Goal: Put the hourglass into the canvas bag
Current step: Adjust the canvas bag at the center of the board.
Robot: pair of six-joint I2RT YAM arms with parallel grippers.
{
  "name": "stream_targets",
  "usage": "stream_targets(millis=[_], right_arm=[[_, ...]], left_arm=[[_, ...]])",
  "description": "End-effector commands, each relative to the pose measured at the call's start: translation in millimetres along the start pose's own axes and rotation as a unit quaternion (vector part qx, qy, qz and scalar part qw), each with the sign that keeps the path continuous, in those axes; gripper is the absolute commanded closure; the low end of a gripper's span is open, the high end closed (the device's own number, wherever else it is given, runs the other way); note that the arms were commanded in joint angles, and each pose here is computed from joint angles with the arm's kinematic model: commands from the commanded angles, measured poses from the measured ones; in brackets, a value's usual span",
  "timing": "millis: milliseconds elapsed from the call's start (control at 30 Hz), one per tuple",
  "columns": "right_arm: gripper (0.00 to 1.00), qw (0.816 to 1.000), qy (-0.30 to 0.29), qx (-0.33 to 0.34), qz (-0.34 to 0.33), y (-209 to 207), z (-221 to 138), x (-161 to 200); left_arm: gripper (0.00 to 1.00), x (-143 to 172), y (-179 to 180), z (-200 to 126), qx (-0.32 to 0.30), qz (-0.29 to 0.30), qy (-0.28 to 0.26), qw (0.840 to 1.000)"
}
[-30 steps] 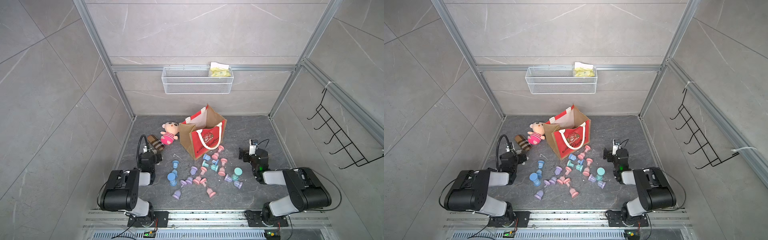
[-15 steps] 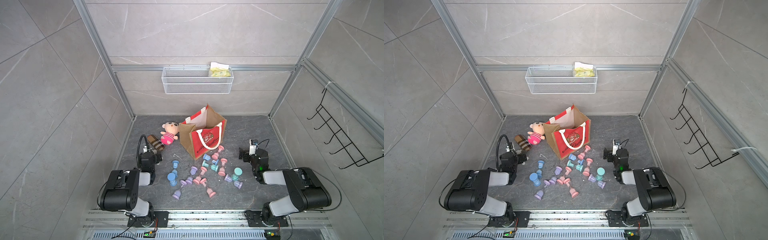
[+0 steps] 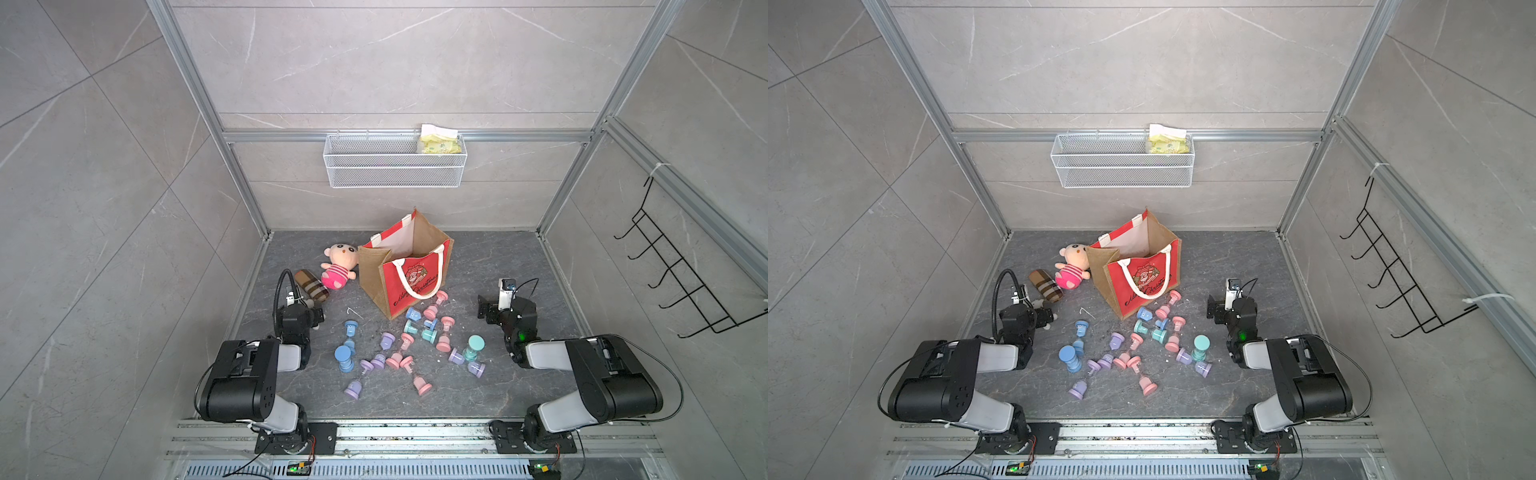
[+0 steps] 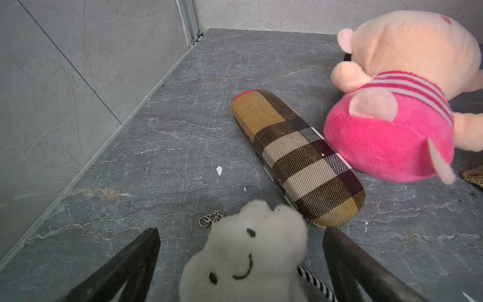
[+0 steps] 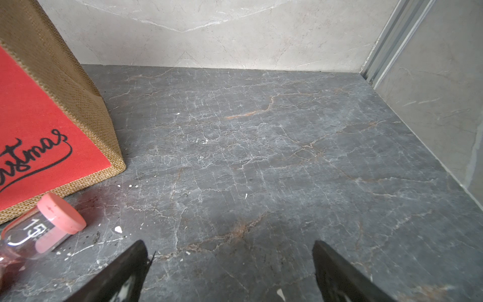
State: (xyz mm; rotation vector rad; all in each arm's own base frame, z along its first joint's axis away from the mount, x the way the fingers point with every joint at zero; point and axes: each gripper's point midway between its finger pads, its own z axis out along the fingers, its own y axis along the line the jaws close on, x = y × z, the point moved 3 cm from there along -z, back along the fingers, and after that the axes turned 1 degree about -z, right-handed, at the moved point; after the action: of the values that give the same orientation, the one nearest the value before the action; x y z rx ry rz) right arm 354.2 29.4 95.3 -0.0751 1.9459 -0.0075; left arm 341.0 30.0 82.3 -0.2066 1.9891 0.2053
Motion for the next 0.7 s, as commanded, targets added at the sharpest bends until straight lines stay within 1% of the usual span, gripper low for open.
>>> stream_targets(millis=[0,100,167,233,333,433,533,600,667], right_arm=[[0.01,1.000,-0.016,0.004,-0.006,-1,3,-11],[0.01,1.000,-0.016,0.009,-0.002,-3,1,-16],[0.01,1.000,-0.014,0.010,-0.003,-4,-3,-20],[0.01,1.000,-0.006,0.012,0.000,-5,-7,-26],[0.01,1.000,0.023,0.014,0.010,-6,-11,-39],[0.01,0.999,0.028,0.008,0.026,-5,-20,-66],[0.01,0.999,0.026,0.001,0.038,-4,-34,-97],[0.01,0.997,0.030,0.016,0.067,-10,-44,-114],[0.01,0.993,0.033,0.045,0.107,-19,-56,-126]], left_arm=[[0.00,-21,1,2,-0.004,-0.001,-0.039,0.999],[0.00,-26,2,-1,-0.008,-0.001,-0.045,0.999],[0.00,-37,2,-7,-0.003,0.001,-0.039,0.999],[0.00,-51,1,-15,0.005,0.004,-0.030,1.000],[0.00,-81,-2,-36,0.028,-0.008,-0.056,0.998],[0.00,-108,-3,-57,0.051,-0.041,-0.085,0.994],[0.00,-132,-7,-75,0.077,-0.078,-0.087,0.990],[0.00,-148,-8,-85,0.089,-0.114,-0.086,0.986],[0.00,-163,-5,-98,0.093,-0.165,-0.088,0.978]])
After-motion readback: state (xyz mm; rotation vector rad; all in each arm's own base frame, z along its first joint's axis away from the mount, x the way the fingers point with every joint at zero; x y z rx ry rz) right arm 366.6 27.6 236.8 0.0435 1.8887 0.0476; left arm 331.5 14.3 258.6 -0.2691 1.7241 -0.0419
